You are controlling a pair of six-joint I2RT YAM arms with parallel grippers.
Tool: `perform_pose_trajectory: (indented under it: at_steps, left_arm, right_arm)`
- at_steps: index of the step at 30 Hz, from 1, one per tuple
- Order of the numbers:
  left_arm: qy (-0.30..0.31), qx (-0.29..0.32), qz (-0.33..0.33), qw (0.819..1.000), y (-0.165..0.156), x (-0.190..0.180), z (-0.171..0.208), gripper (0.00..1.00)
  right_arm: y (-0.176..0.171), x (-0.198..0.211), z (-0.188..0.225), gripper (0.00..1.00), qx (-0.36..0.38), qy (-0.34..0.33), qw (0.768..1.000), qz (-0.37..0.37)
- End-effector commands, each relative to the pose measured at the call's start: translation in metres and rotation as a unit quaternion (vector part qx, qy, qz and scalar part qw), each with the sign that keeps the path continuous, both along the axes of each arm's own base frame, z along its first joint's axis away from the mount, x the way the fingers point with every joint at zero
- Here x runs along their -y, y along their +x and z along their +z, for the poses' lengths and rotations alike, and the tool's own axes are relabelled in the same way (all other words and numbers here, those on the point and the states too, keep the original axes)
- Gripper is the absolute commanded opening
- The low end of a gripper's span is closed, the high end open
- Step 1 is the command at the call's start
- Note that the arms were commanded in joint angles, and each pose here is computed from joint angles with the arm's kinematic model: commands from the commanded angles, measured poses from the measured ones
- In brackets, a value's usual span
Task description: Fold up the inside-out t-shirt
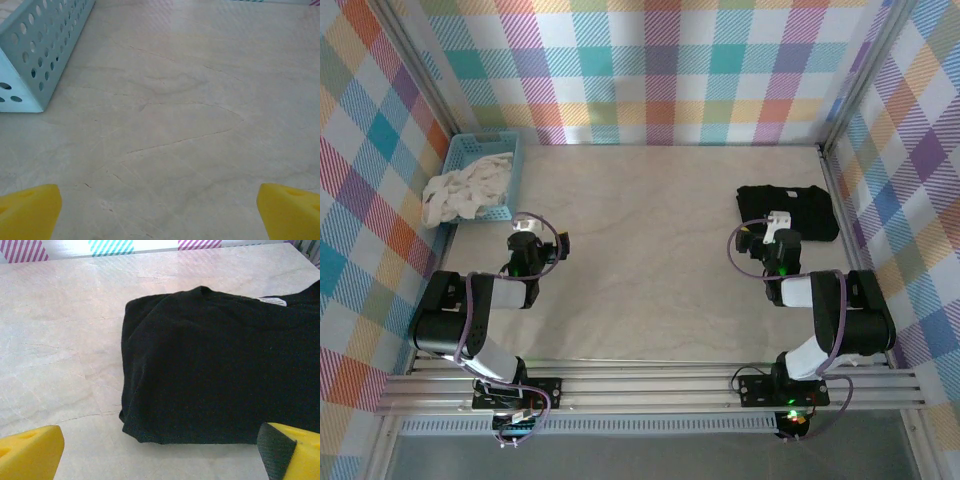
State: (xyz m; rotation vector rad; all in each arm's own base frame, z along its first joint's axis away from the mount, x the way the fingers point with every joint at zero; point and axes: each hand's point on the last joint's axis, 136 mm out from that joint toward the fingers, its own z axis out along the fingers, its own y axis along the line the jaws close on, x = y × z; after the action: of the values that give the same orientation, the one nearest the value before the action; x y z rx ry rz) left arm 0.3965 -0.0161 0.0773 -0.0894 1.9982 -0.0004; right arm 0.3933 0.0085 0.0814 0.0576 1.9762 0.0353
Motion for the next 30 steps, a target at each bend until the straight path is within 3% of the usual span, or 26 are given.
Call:
perform_pose_trajectory:
  at_steps: [1,24,30]
  left_arm:
    - [0.005,0.005,-0.002,1.000,0.002,-0.003,0.001,1.00]
    - [0.003,0.007,-0.004,1.000,0.001,-0.003,0.002,1.00]
    - [-0.008,-0.005,0.072,0.997,-0.007,-0.024,0.047,1.00]
  right_arm:
    - [0.003,-0.001,0.011,1.00,0.021,0.001,1.000,0.008]
    - [0.003,-0.002,0.011,1.00,0.022,0.000,1.000,0.009]
    - [-0.018,0.012,0.053,1.00,0.063,-0.008,0.997,-0.044]
